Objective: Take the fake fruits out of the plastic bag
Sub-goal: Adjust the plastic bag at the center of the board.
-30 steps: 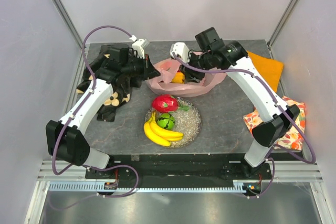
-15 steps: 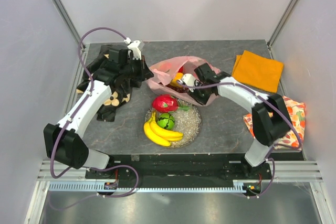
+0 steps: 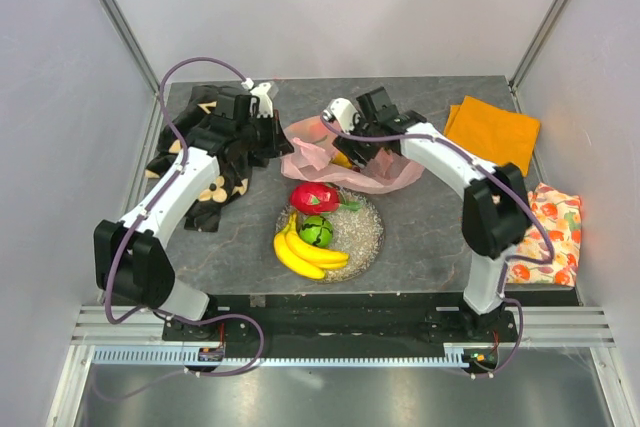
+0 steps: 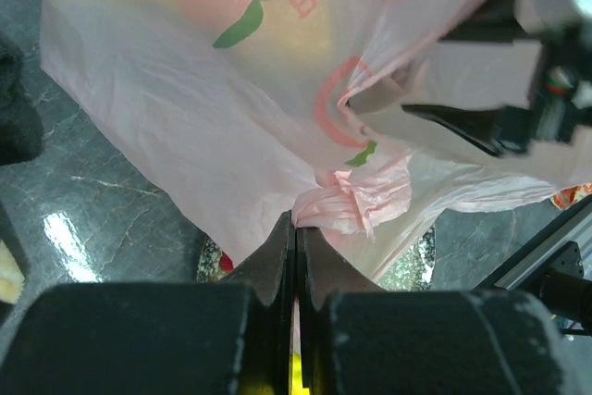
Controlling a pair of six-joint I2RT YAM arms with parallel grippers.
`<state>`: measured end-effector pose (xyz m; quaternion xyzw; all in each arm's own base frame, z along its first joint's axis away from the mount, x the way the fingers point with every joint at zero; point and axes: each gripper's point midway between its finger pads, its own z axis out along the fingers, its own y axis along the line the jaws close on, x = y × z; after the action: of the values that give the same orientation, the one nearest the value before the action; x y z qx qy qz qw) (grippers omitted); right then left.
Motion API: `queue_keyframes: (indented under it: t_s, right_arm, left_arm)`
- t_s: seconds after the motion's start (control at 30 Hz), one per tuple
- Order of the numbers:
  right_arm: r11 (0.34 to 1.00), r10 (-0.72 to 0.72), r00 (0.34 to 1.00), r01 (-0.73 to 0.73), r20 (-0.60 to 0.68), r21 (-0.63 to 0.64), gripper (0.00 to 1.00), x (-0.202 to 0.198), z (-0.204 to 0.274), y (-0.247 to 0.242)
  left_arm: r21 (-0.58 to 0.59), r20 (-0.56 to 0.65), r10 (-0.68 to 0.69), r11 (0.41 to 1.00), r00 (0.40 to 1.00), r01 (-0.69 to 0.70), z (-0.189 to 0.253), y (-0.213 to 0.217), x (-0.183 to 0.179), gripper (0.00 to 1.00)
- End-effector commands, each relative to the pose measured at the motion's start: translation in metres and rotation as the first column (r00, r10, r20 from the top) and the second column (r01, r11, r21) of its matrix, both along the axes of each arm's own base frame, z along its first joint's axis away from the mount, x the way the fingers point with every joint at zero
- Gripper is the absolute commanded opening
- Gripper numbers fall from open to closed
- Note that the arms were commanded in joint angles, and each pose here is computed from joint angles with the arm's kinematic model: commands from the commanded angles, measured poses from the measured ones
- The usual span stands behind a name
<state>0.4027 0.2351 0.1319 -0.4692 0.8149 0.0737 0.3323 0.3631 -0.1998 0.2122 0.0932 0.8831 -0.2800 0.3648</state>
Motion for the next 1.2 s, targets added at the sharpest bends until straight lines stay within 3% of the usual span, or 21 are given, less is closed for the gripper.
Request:
queue_keyframes:
  t_s: [0.0,0.1,0.13,0.2,0.43,0.73,0.9,1.1,1.17]
  right_arm:
    - [0.999,-0.04,0.999,0.04,-0.018,0.014,0.7,0.04,-0.019,0.021]
    - [0.999,-0.031,0.999,0.032,-0.038,0.039,0.77,0.052,-0.023,0.031]
    - [0.998,-0.028,0.999,0.03,-0.03,0.052,0.91,0.057,-0.019,0.034]
    - [0.998,-0.026,0.998,0.029,-0.056,0.054,0.98,0.059,-0.026,0.038]
    - [0.998,-0.043,0.996,0.047,-0.077,0.052,0.98,0.074,-0.031,0.046]
    - [0.999,-0.017,0.995,0.022,-0.102,0.044,0.98,0.066,-0.022,0.046]
    - [0.996,0.015,0.997,-0.008,-0.075,0.094,0.91,0.058,0.019,0.031]
    - [0.967,0.247,0.966,-0.251,-0.075,-0.048,0.66,0.034,-0.006,0.003]
    - [0.961,0.231,0.97,-0.24,-0.081,-0.14,0.63,0.035,-0.012,-0.017]
  left_arm:
    - [-0.037,0.076,-0.034,0.999,0.997,0.037,0.027,-0.008,0.008,0.02]
    - [-0.038,0.088,-0.056,0.998,0.995,0.059,0.028,-0.009,0.006,0.01]
    - [-0.039,0.093,-0.063,0.997,0.994,0.067,0.029,-0.01,0.005,0.02]
    - [-0.037,0.099,-0.066,0.997,0.993,0.07,0.029,-0.01,0.006,0.02]
    - [-0.058,0.109,-0.094,0.993,0.99,0.1,0.033,-0.015,0.004,0.01]
    - [-0.071,0.109,-0.104,0.991,0.989,0.112,0.034,-0.019,0.006,0.02]
    - [-0.056,0.124,-0.136,0.988,0.983,0.144,0.036,-0.019,0.003,0.02]
    - [-0.019,0.107,-0.184,0.982,0.977,0.187,0.021,-0.016,-0.006,0.02]
    - [0.004,0.109,-0.187,0.982,0.976,0.187,0.017,-0.014,-0.005,0.01]
